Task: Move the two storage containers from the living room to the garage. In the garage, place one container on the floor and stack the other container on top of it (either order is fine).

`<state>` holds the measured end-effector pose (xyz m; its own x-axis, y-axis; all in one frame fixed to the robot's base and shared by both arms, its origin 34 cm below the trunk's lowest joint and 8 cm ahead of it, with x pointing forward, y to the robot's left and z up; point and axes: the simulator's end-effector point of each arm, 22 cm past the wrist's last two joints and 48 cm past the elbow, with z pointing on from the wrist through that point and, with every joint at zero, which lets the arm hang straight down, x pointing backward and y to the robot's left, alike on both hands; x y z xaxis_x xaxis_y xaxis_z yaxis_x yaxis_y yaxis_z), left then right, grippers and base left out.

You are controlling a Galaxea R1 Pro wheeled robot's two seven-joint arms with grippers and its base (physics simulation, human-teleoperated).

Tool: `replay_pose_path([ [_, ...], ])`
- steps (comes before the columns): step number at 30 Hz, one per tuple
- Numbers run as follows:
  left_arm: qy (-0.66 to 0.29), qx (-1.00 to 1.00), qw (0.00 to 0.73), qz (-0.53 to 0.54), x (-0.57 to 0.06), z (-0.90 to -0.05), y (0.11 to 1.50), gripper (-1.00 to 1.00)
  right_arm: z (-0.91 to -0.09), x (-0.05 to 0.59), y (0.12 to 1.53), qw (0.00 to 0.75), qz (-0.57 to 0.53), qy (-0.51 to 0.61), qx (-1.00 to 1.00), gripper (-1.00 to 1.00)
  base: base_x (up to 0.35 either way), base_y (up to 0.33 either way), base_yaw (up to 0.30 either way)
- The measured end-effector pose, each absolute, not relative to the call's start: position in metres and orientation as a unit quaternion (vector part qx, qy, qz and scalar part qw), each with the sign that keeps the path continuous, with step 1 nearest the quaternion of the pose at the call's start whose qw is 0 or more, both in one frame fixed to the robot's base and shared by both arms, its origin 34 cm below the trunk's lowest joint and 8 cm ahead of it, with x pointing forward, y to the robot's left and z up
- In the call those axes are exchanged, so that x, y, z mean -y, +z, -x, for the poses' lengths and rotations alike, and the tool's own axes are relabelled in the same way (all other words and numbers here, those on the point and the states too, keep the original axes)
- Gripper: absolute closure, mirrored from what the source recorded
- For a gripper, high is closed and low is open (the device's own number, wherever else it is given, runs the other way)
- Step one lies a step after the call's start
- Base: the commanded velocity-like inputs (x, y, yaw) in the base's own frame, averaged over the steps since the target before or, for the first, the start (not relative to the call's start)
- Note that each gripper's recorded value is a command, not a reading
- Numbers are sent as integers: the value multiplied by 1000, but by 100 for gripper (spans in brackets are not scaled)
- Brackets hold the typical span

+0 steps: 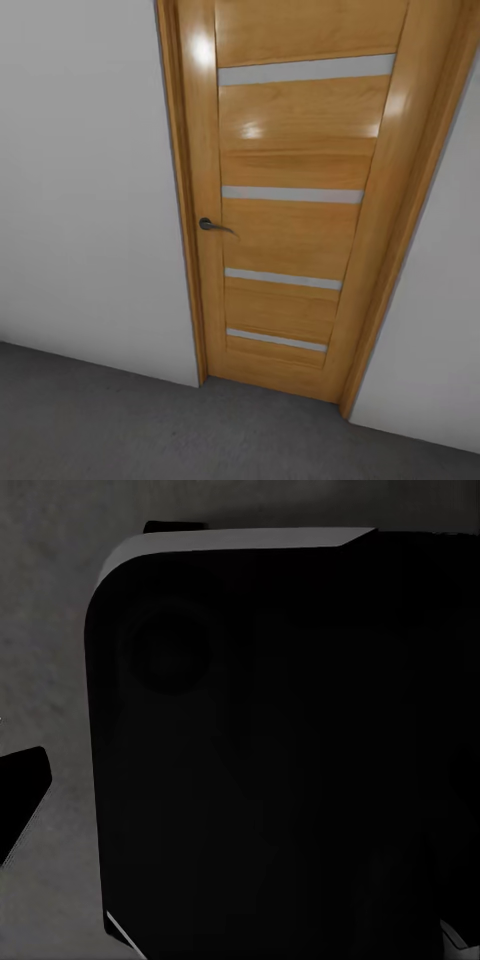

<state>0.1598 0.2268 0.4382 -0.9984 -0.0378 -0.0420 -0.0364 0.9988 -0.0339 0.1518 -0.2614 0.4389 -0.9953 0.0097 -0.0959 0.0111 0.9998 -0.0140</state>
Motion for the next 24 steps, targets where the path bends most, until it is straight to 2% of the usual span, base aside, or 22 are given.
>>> replay_pose_path([
  [11, -17, -999, 21, 19, -227, -159, 438, -100, -151, 261, 439, 48, -5, -7, -999, -100, 99, 0, -256],
  [24, -17, -999, 21, 19, -227, -159, 438, -100, -151, 261, 439, 47, -5, -7, -999, -100, 281, 0, -243],
])
